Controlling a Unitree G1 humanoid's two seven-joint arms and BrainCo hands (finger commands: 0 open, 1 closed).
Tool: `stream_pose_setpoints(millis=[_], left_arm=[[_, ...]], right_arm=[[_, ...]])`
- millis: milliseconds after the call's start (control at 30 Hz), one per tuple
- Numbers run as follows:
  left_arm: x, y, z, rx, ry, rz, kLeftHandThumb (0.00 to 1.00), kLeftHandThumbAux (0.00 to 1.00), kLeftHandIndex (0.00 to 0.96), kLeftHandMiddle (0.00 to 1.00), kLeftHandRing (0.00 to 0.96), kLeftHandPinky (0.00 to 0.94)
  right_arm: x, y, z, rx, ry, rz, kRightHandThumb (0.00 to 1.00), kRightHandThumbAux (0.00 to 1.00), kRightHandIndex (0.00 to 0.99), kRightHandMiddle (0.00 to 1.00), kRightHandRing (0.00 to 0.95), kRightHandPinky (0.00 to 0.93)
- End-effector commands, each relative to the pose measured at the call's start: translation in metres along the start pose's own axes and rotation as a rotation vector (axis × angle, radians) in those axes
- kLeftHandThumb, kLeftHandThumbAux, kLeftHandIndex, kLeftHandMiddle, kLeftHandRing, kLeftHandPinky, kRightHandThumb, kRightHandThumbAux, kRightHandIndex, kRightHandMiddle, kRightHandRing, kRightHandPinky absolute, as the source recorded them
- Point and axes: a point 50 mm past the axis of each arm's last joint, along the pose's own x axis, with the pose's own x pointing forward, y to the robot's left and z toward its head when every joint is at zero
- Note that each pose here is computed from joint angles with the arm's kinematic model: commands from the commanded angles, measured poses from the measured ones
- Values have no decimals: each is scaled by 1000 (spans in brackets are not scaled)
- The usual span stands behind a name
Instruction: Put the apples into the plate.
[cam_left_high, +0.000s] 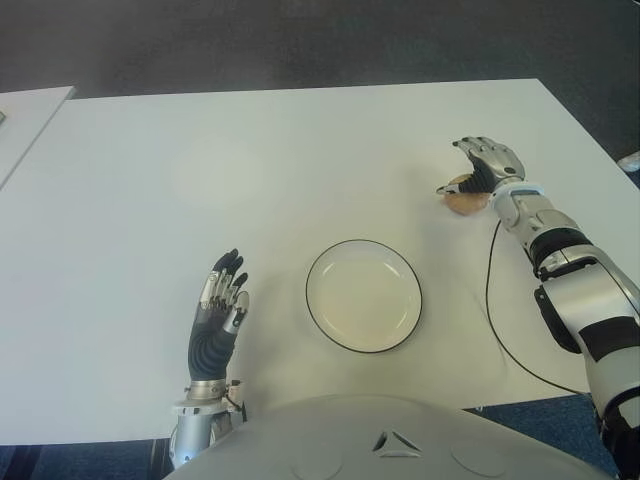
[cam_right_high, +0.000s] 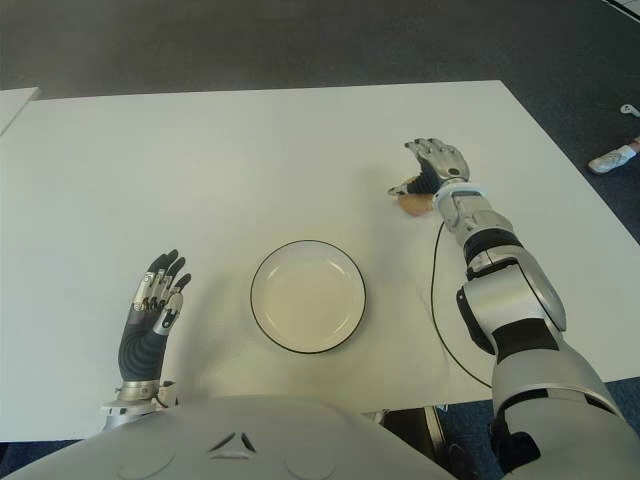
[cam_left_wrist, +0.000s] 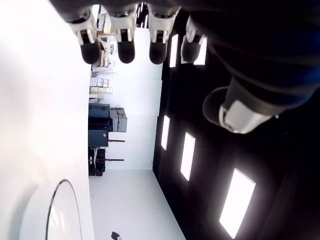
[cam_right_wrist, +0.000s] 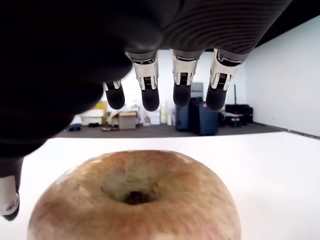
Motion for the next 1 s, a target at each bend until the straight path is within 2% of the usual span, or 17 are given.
stream_pose_setpoints(millis=[33, 700, 1000], left_arm=[[-2, 0, 0, -13, 20, -7, 76, 535, 84, 20, 0, 0], [-2, 2, 1, -13, 16, -15, 51, 518, 77, 16, 0, 0], [-3, 1, 3, -11, 15, -20, 70, 487, 79, 15, 0, 0]], right_arm=[[-5, 12, -4, -4, 30, 46, 233, 508, 0, 0, 0, 0], [-12, 27, -9, 9, 83, 95, 237, 513, 0, 0, 0, 0], [-15, 34, -8, 16, 94, 110, 222, 519, 0, 0, 0, 0]])
